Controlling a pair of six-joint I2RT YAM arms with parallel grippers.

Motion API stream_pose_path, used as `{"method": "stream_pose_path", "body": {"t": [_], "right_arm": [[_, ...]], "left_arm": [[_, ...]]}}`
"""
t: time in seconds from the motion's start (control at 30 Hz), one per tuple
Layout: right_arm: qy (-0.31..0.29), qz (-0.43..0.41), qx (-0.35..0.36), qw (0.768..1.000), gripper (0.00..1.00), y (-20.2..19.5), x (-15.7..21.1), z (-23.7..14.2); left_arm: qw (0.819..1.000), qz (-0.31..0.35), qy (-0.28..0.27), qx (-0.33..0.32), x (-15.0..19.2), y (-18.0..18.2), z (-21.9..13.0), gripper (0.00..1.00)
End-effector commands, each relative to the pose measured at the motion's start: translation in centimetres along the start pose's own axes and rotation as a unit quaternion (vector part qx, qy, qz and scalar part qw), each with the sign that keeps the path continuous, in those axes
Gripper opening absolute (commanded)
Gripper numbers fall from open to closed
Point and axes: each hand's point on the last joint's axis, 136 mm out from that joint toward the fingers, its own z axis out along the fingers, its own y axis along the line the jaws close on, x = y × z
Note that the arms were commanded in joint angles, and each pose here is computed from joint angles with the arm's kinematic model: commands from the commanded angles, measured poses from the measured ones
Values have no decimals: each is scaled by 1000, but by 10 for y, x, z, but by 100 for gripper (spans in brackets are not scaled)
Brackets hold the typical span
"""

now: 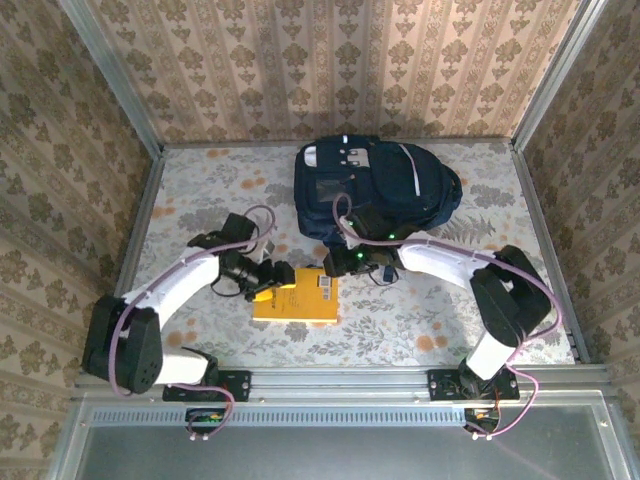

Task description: Pack books, pencil case, and school supplies into a backpack

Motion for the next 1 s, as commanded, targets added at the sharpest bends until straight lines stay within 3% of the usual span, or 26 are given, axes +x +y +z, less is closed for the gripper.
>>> {"method": "stream_pose_path", "body": {"t": [0.0, 0.17, 0.37, 0.7, 0.97], "right_arm": [[6, -34, -13, 999, 61, 14, -17, 11], [23, -33, -14, 999, 61, 14, -26, 38], [44, -37, -15, 998, 62, 17, -23, 58], [78, -56, 33, 995, 63, -1, 4, 65], [109, -57, 4, 992, 64, 8, 39, 57]], "left_arm": [[999, 6, 30, 16, 24, -4, 1, 75], [995, 26, 94, 18, 61, -5, 26, 75], [993, 17, 120, -3, 70, 6, 53, 76], [993, 30, 65, -91, 24, 16, 55, 76], [996, 15, 7, -91, -24, 13, 50, 77]]}}
